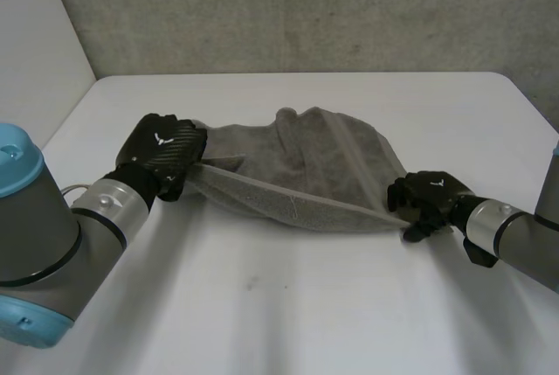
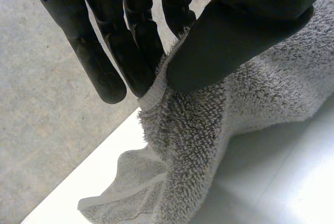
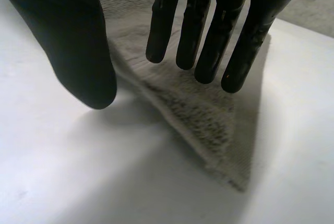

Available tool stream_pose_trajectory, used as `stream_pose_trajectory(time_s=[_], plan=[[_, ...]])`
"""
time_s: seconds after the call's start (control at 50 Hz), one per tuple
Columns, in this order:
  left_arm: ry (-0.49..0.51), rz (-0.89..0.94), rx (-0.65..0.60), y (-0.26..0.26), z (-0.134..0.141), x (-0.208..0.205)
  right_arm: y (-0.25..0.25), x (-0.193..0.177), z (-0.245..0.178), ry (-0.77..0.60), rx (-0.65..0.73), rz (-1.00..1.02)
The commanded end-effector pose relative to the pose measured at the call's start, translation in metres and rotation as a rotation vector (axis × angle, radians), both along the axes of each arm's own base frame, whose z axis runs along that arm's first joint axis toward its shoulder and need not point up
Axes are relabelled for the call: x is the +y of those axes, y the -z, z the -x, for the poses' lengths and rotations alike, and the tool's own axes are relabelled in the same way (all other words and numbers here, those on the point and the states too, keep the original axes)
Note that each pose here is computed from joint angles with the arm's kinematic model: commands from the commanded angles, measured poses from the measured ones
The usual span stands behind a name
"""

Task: Fold the towel.

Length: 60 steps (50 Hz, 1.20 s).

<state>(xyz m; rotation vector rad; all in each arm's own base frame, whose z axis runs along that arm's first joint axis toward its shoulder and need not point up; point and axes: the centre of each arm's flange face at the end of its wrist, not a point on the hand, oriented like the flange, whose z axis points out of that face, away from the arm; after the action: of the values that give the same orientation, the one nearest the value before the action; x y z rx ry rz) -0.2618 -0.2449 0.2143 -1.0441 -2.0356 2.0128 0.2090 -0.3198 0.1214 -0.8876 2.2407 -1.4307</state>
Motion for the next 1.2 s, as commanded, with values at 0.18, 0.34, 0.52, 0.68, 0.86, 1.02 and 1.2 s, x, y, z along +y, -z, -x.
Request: stream_pose_trajectory(time_s=[0.18, 0.34, 0.52, 0.68, 0.86, 1.02, 1.2], plan=[[-0.032, -0.006, -0.004, -0.001, -0.008, -0.006, -0.044, -0.021, 0.008, 0.085, 0.033, 0.179], [-0.035, 0.144, 0.055, -0.07, -0.012, 0.001, -0.173, 0.012, 0.011, 0.085, -0.001, 0.412], [-0.043, 0.349, 0.136, -0.17, -0.024, 0.027, -0.265, 0.057, 0.014, 0.051, 0.095, 0.54], [-0.083, 0.221, 0.067, -0.146, -0.032, 0.005, -0.232, 0.04, 0.007, -0.013, 0.266, 0.402], [-0.078, -0.061, -0.079, -0.048, -0.018, -0.042, -0.167, 0.014, -0.024, -0.061, 0.395, 0.264], [-0.074, -0.068, -0.166, -0.004, -0.007, -0.092, -0.133, -0.027, -0.055, -0.072, 0.438, 0.36], [-0.124, 0.645, 0.097, -0.136, 0.006, -0.125, -0.265, -0.058, -0.082, 0.256, 0.081, 1.115]])
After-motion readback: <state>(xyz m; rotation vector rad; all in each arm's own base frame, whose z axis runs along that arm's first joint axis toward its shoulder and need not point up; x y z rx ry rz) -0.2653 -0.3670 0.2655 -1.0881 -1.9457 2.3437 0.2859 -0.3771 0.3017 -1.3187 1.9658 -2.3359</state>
